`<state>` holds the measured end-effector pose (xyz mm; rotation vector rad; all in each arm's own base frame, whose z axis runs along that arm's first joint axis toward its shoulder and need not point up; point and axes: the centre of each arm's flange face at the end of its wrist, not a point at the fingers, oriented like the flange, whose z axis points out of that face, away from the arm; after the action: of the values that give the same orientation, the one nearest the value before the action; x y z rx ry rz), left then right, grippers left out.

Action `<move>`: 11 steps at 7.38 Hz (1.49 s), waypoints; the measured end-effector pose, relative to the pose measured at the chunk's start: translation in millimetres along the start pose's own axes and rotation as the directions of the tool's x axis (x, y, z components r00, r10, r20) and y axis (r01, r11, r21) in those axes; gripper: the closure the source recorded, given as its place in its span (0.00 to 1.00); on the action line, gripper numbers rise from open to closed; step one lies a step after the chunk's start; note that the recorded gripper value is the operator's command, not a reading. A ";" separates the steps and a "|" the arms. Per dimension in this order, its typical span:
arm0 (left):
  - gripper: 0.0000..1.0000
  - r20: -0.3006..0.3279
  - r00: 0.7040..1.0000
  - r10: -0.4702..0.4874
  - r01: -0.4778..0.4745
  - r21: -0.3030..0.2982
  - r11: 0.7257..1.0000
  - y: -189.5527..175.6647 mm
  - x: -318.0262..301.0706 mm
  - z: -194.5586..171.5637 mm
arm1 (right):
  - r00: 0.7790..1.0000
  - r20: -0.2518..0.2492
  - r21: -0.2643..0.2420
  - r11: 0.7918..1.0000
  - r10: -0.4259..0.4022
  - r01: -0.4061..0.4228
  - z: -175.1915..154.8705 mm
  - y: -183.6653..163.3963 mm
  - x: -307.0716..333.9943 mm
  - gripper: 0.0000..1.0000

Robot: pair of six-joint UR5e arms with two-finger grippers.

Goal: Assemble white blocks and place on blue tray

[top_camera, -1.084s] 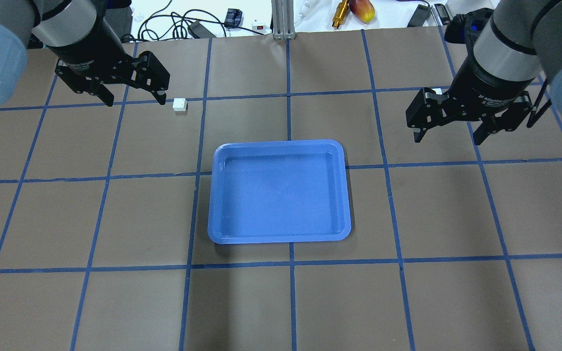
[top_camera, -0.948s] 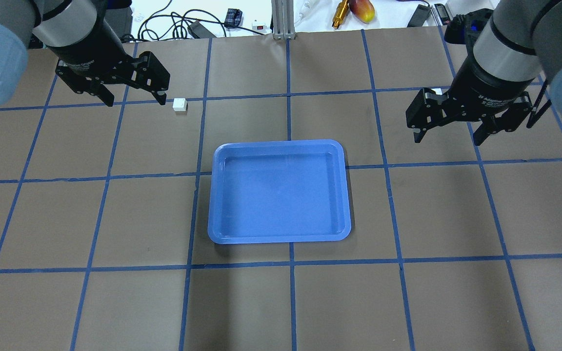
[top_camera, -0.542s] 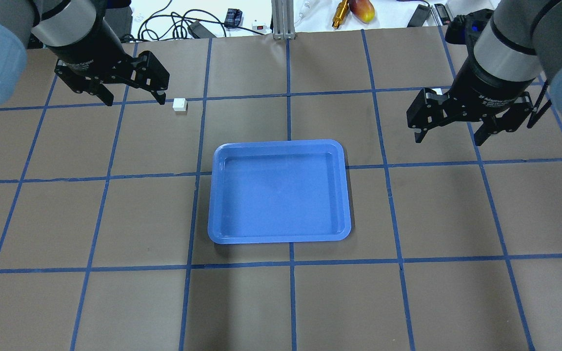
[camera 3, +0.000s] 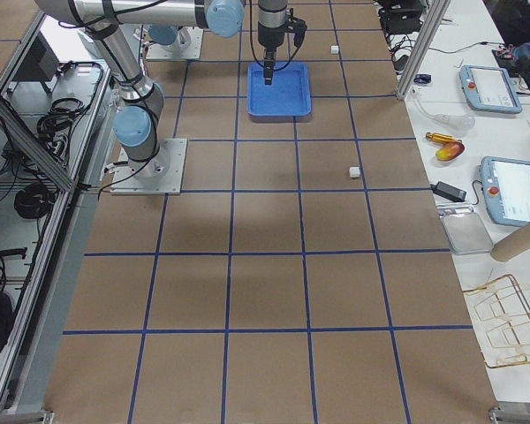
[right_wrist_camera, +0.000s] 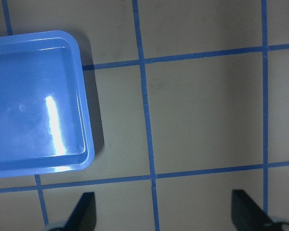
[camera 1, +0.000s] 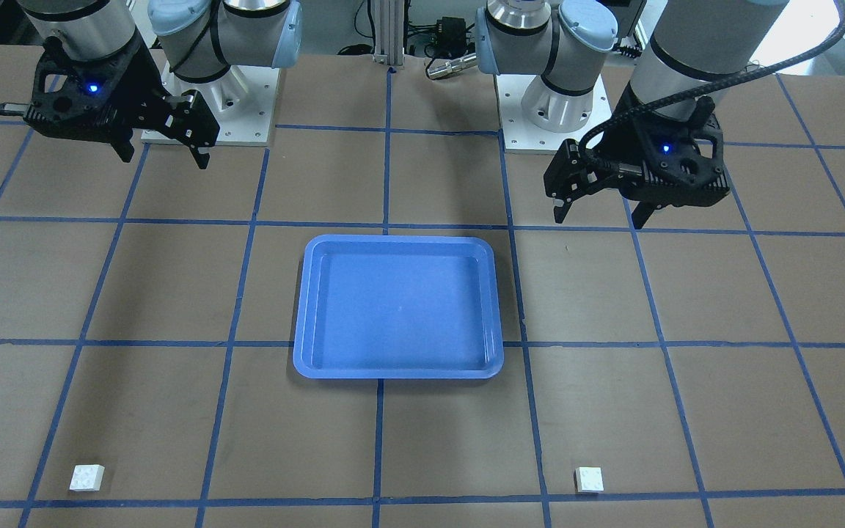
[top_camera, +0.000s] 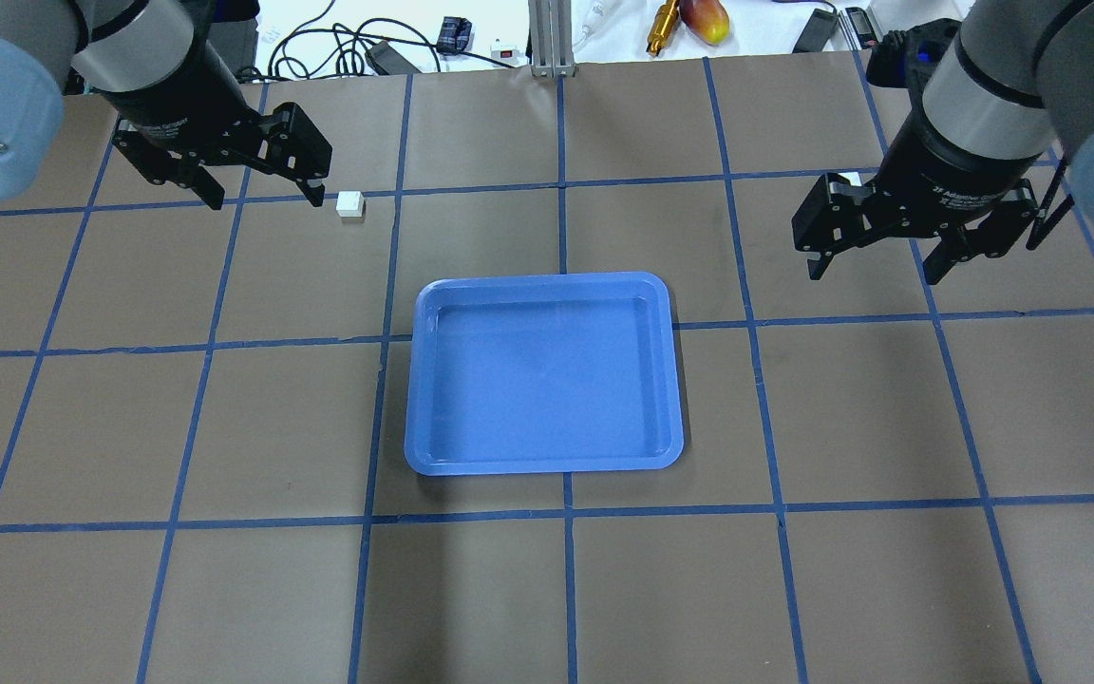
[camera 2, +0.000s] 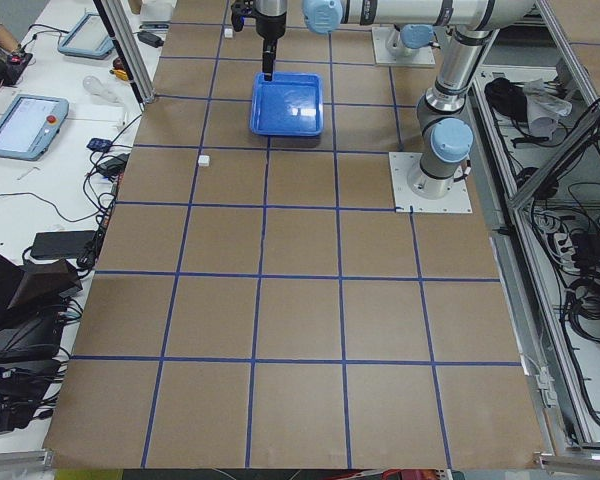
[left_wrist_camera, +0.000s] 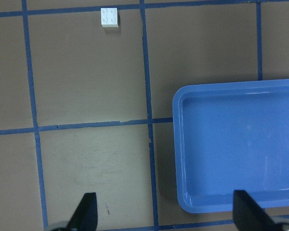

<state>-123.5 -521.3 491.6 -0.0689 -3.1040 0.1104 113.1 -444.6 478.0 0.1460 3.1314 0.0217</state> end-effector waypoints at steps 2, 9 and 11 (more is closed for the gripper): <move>0.00 0.001 1.000 -0.001 0.001 0.001 1.000 -3.0 -0.7 0.0 | 1.000 0.000 0.000 1.000 0.003 -0.003 -0.2 0.0 0.0 0.00; 0.00 0.012 1.000 -0.010 0.010 -0.019 1.000 -2.1 -0.4 3.7 | 0.899 0.063 0.061 0.901 -0.432 0.429 28.6 -62.4 92.2 0.00; 0.00 0.009 1.000 -0.012 0.012 -0.020 1.000 -4.4 -1.0 6.2 | 0.836 0.139 0.088 0.848 -0.530 0.523 62.7 -91.5 133.4 0.00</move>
<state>-122.9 -526.1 485.6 -0.0500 -3.1143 0.0788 -27.8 -522.4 413.1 -0.6848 2.8944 -0.0632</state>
